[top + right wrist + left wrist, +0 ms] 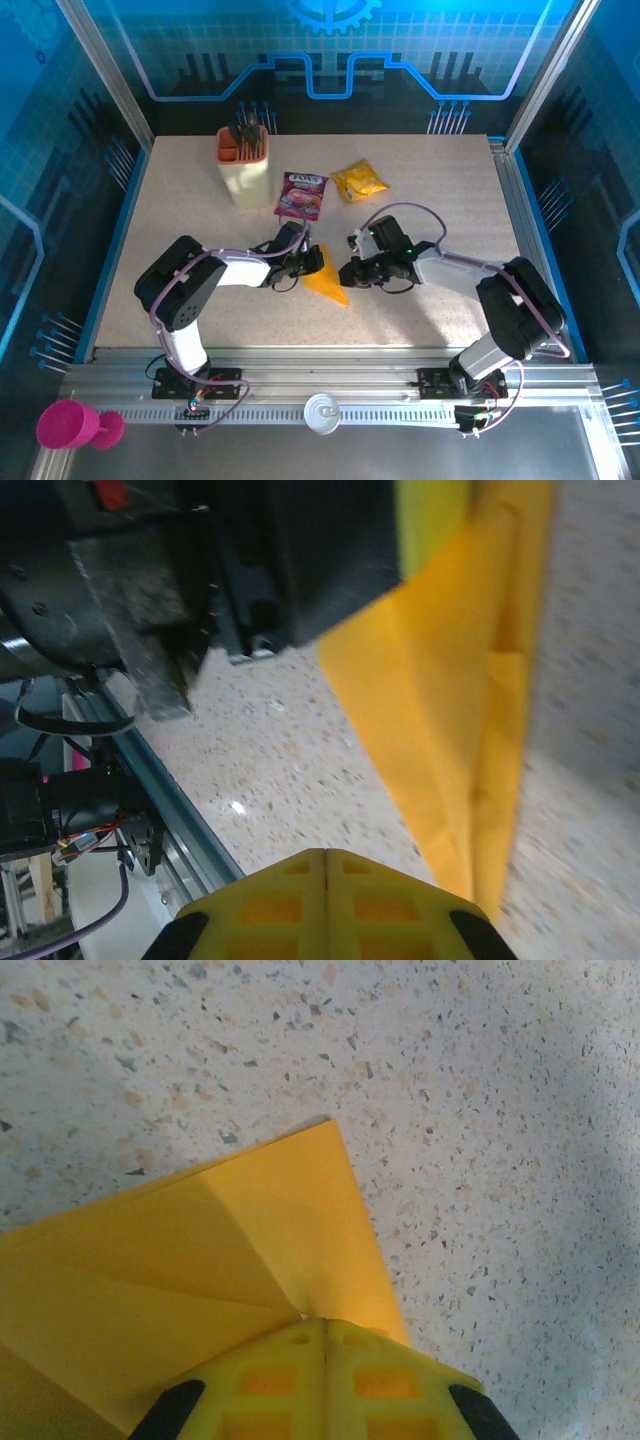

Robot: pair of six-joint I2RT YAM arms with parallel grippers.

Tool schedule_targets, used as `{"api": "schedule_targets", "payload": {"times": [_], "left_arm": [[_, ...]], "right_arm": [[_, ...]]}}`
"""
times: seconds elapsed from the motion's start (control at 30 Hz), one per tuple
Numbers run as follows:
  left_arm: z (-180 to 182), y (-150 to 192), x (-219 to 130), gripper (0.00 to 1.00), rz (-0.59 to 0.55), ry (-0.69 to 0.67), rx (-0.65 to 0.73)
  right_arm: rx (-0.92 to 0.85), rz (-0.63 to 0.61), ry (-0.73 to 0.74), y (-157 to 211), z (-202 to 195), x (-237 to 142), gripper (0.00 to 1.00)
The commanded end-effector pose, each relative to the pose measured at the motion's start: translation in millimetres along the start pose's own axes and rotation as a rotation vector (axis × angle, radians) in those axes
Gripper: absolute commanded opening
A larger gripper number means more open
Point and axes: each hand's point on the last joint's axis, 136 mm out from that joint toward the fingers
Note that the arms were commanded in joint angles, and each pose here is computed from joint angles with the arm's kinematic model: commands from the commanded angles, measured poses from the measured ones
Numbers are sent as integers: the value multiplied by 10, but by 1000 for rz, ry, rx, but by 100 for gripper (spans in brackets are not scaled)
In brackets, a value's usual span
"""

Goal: Fold a paper plane with a square sheet of paper (pick it up from the middle)
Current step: Fourth fold the wing at the center of the table.

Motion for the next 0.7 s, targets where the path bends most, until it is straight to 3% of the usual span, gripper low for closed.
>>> {"api": "schedule_targets", "payload": {"times": [0.0,0.2,0.4,0.67], "left_arm": [[351,260,-13,0,78,-122,-27],[341,249,-19,0,77,-121,-26],[283,160,-74,0,58,-93,-36],[-177,9,-325,0,17,30,-11]], "right_arm": [[12,35,34,28,-56,192,1],[73,66,93,88,-435,431,0],[149,88,149,264,-828,442,0],[171,100,169,350,-954,446,0]]}}
Point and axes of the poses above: each hand's point on the last joint's axis, 136 mm out from that joint toward the fingers, its own x axis out along the fingers, its own z axis along the line the jaws close on, y = z × x, and after that the axes turned 8 degrees about x, right-handed
